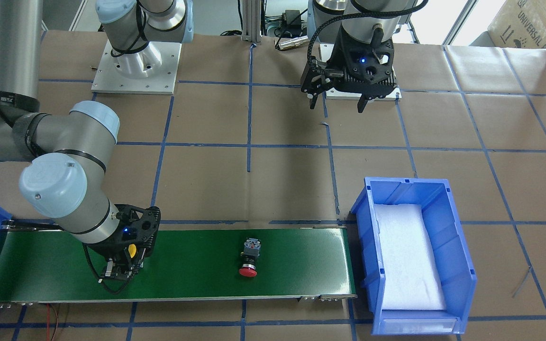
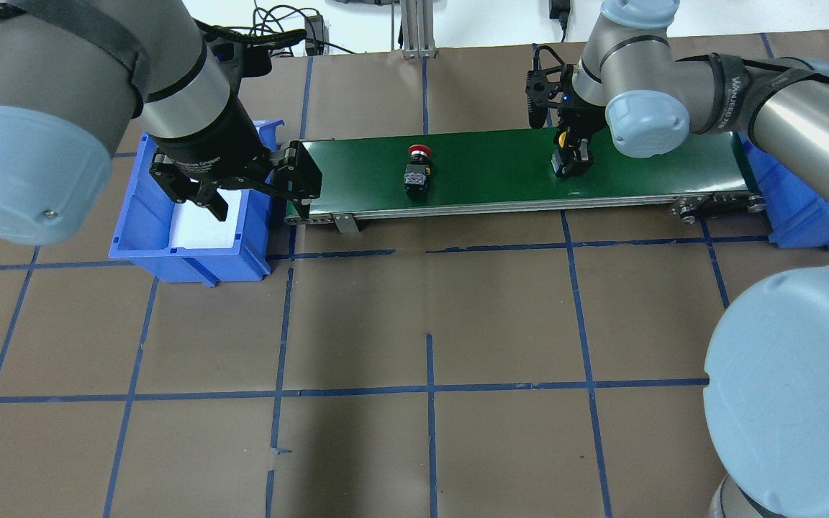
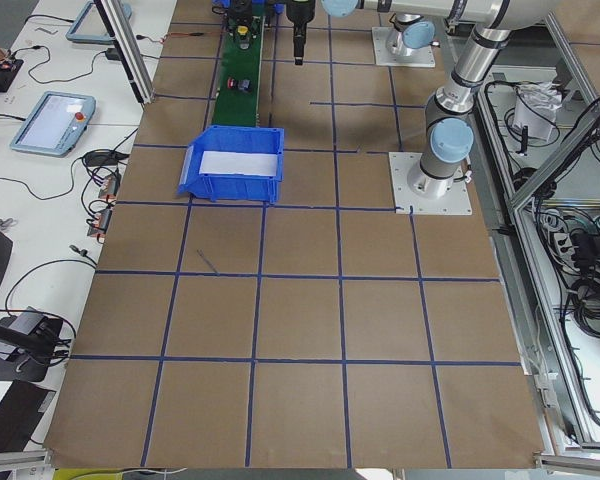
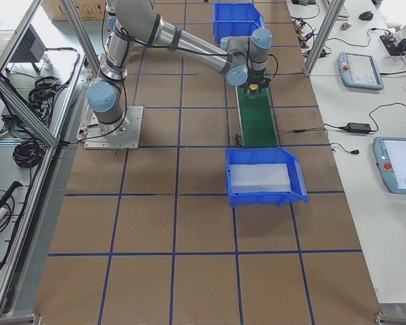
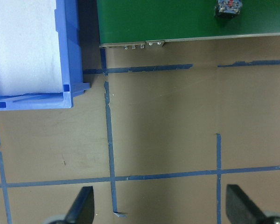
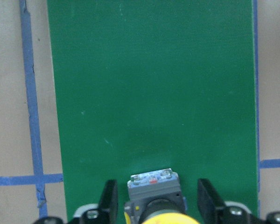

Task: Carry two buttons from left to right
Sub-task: 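Carry the yellow button into the right bin with the right gripper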

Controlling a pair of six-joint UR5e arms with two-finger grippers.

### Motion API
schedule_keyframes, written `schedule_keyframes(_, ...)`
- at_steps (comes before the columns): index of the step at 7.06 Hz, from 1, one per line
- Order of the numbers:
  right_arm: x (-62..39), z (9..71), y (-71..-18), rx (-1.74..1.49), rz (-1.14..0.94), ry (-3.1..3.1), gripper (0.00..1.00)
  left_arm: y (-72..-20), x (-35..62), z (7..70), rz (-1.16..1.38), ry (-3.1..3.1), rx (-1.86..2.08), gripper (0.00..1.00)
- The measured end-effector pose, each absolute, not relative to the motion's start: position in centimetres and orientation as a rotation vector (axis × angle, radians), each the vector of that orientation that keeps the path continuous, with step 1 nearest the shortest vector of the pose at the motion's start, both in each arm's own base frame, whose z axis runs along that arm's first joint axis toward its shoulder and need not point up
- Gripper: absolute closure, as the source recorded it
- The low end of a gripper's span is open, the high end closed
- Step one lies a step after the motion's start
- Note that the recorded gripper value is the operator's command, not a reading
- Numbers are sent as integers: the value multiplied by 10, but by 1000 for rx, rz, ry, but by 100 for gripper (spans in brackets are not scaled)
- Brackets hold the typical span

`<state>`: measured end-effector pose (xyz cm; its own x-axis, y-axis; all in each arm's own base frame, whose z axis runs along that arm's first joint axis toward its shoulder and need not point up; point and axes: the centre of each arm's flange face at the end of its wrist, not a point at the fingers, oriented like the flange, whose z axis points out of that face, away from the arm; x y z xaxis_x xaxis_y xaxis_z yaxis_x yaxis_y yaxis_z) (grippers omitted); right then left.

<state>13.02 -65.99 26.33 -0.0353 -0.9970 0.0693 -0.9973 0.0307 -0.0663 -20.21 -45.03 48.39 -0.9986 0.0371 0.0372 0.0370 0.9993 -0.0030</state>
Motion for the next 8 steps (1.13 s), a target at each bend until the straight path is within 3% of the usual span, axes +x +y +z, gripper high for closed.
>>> schedule_keyframes(5, 103, 344, -694, 2050, 235, -2281, 82, -447, -201, 488, 12, -3101, -56, 0)
schedule_keyframes(8, -42, 397, -699, 1725, 276, -2468, 85, -446, -201, 489, 12, -3100, -56, 0)
